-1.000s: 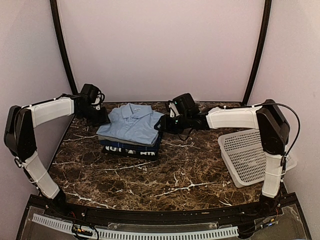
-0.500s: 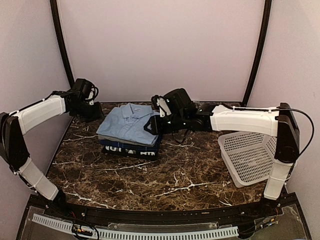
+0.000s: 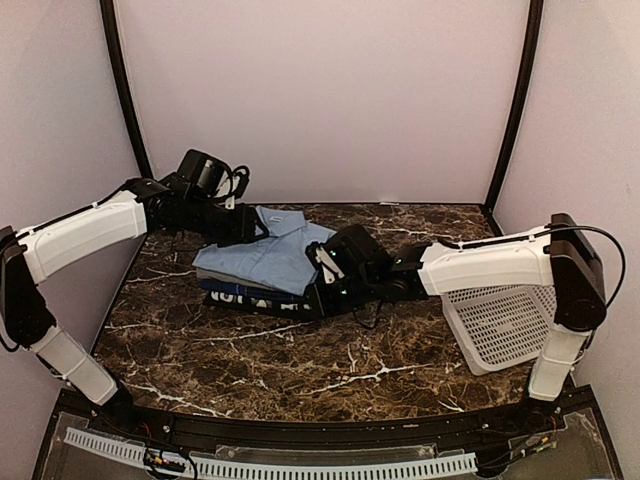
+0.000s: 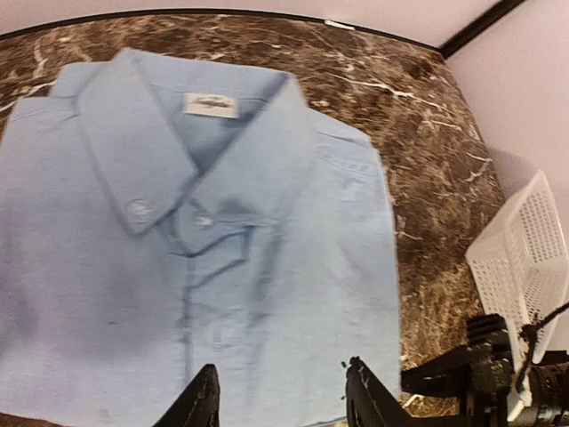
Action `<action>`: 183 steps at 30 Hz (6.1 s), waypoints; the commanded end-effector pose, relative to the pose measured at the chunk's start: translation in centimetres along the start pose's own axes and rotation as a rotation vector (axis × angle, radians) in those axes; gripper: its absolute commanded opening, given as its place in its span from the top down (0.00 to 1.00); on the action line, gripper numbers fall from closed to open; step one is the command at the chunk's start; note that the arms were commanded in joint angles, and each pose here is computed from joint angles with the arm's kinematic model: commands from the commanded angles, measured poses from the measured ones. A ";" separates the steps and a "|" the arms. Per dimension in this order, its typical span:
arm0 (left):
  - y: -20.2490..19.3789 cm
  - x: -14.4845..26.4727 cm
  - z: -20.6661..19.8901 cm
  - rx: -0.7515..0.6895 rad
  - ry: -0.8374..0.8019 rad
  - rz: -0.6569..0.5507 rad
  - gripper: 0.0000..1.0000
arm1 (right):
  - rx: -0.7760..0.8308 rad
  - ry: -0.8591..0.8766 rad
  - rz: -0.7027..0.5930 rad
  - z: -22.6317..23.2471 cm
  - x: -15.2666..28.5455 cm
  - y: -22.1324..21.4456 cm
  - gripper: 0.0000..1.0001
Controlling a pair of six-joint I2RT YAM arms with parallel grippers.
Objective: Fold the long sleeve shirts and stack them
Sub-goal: Move the square-folded shirt to the corner of the board, then reset both arms
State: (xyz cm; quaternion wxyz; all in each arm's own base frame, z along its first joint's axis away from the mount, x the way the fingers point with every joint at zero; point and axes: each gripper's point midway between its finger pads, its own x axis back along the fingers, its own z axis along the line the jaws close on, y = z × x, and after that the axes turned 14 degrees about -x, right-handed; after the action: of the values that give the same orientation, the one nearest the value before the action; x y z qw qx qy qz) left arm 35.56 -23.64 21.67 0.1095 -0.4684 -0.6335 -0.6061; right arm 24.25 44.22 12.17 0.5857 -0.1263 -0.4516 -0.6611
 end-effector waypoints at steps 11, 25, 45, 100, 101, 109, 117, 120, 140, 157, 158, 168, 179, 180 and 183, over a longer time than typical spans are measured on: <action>-0.6 -7.7 -17.6 -0.195 -0.233 0.041 0.49 | -0.183 -0.164 -0.406 -8.0 13.9 5.0 0.25; -3.8 -19.1 -18.3 -0.299 -0.031 0.191 0.45 | -0.245 -0.238 -0.586 -11.2 21.4 5.9 0.01; -6.5 -23.3 -8.1 -0.252 0.229 0.291 0.44 | -0.251 -0.231 -0.552 -11.5 20.1 5.2 0.01; 0.4 -11.6 11.1 -0.135 0.314 0.180 0.43 | -0.228 -0.267 -0.483 -12.0 17.2 5.3 0.01; 1.0 -11.1 10.4 -0.150 0.307 0.159 0.43 | -0.229 -0.267 -0.488 -12.0 17.3 5.4 0.01; 3.1 -8.2 4.0 -0.185 0.192 0.051 0.42 | -0.217 -0.267 -0.510 -11.5 17.9 6.2 0.01; 4.0 -3.4 -1.3 -0.178 -0.022 -0.105 0.23 | -0.191 -0.236 -0.556 -10.2 19.1 7.6 0.01; 4.4 -1.1 -2.2 -0.174 -0.063 -0.172 0.19 | -0.180 -0.221 -0.581 -9.7 19.7 8.2 0.01; 3.3 7.1 -4.0 -0.194 -0.156 -0.401 0.13 | -0.089 -0.144 -0.742 -6.9 24.4 11.0 0.01; 3.4 8.3 -3.9 -0.192 -0.154 -0.460 0.11 | -0.071 -0.125 -0.821 -6.3 26.5 11.8 0.01; 3.5 8.4 -3.9 -0.192 -0.154 -0.461 0.11 | -0.071 -0.122 -0.824 -6.2 26.7 11.8 0.01; 3.6 8.8 -3.9 -0.184 -0.156 -0.473 0.11 | -0.054 -0.119 -0.819 -5.9 26.8 11.9 0.01; 3.5 8.4 -4.2 -0.182 -0.176 -0.467 0.11 | -0.063 -0.117 -0.817 -6.0 27.0 11.7 0.01; 3.5 8.3 -4.2 -0.180 -0.176 -0.465 0.11 | -0.064 -0.115 -0.817 -6.0 27.0 11.7 0.01; 3.4 8.2 -4.2 -0.183 -0.177 -0.463 0.11 | -0.062 -0.109 -0.818 -5.8 26.9 11.8 0.01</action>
State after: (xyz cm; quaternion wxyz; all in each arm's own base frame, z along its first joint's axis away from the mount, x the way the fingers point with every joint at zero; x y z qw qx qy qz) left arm 32.19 -23.89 30.51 -0.1172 -0.3703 -0.6716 -0.6309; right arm 29.15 23.45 30.27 0.2614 -0.0167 -0.4922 -0.8301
